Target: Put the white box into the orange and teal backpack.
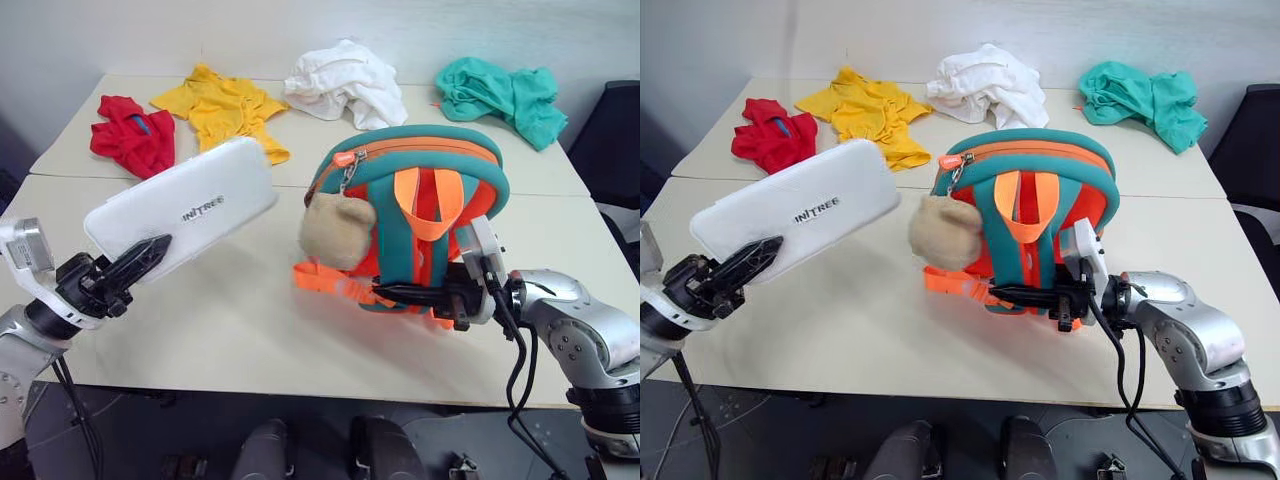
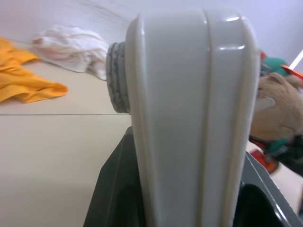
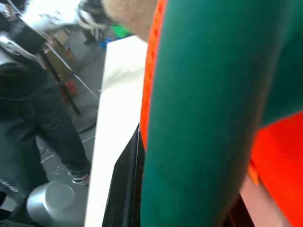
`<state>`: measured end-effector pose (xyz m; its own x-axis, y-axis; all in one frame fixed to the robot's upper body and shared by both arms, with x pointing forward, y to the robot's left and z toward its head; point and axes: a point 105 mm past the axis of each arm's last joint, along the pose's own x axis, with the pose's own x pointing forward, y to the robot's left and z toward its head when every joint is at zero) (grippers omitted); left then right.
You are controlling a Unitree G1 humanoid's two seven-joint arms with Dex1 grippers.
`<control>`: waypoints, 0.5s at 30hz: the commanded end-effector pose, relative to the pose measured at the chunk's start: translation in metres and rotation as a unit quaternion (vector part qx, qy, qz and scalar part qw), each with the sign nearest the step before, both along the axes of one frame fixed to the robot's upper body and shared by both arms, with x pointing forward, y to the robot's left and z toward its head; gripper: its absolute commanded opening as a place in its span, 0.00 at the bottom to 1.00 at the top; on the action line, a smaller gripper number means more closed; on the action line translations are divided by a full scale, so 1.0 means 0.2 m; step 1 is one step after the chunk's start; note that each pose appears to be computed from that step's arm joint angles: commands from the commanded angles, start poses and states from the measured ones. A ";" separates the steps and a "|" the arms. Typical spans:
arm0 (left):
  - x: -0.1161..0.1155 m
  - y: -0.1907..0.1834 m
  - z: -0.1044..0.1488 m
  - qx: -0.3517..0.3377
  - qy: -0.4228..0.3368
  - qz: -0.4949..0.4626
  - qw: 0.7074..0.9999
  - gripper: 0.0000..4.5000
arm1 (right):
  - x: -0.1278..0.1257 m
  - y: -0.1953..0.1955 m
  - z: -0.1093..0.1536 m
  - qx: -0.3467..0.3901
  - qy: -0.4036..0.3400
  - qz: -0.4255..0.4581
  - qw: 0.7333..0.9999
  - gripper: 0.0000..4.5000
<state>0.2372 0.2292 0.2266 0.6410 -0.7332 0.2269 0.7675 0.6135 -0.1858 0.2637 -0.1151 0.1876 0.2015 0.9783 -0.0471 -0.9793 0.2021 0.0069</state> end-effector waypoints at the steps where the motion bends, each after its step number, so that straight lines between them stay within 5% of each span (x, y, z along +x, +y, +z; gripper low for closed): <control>1: 0.00 -0.07 0.06 0.029 -0.044 -0.023 0.998 0.30 | 0.01 -0.02 0.04 0.008 -0.026 -0.016 1.000 0.02; 7: 0.14 -0.16 0.05 0.051 -0.077 -0.043 0.995 0.30 | 0.01 -0.01 0.01 -0.005 -0.023 -0.007 1.000 0.02; 15: 0.09 -0.25 0.06 0.088 -0.083 -0.147 0.982 0.30 | 0.03 -0.01 0.03 -0.008 -0.032 -0.012 0.999 0.02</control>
